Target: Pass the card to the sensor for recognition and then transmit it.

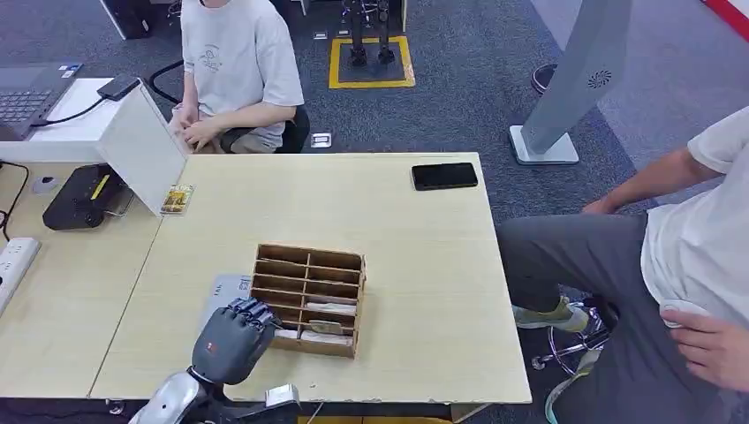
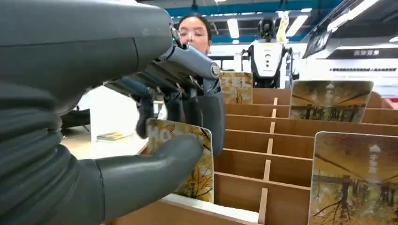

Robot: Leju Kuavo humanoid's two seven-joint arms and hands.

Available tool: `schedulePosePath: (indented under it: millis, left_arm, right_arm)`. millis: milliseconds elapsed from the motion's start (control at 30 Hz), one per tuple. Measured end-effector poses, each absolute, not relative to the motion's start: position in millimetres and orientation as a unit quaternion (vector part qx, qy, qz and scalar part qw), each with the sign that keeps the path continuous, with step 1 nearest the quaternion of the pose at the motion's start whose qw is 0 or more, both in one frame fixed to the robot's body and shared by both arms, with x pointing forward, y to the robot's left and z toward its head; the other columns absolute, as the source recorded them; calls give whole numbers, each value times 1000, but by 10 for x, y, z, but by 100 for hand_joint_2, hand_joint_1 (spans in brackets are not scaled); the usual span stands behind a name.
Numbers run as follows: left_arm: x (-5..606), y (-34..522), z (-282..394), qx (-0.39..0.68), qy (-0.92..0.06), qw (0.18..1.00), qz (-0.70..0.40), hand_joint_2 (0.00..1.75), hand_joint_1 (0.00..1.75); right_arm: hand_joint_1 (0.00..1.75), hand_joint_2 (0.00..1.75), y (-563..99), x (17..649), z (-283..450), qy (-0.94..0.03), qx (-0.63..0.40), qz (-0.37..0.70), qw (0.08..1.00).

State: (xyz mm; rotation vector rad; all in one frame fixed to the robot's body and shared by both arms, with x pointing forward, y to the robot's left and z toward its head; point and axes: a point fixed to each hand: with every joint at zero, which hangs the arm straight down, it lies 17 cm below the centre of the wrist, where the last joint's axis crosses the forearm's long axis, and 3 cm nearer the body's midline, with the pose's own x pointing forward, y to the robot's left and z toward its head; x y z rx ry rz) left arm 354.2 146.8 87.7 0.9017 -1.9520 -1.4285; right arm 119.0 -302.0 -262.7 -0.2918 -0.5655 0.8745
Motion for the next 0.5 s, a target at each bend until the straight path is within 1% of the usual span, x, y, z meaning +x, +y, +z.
schedulePosePath:
  millis: [33, 100, 400, 500]
  left_arm:
    - [3543, 1468, 877, 336, -727, 276, -532, 175, 164]
    - [3545, 1471, 875, 336, -726, 277, -532, 175, 175]
    - [3546, 1475, 875, 334, -727, 278, -532, 175, 175]
    - [3544, 1476, 885, 318, -736, 291, -521, 175, 175]
  right_arm:
    - [0, 175, -3019, 1191, -2626, -270, -139, 416, 857]
    - [0, 175, -3015, 1196, -2624, -271, -138, 417, 856]
    - [0, 175, -3008, 1224, -2609, -279, -141, 420, 852]
    - [0, 175, -3007, 1225, -2609, -279, -141, 421, 852]
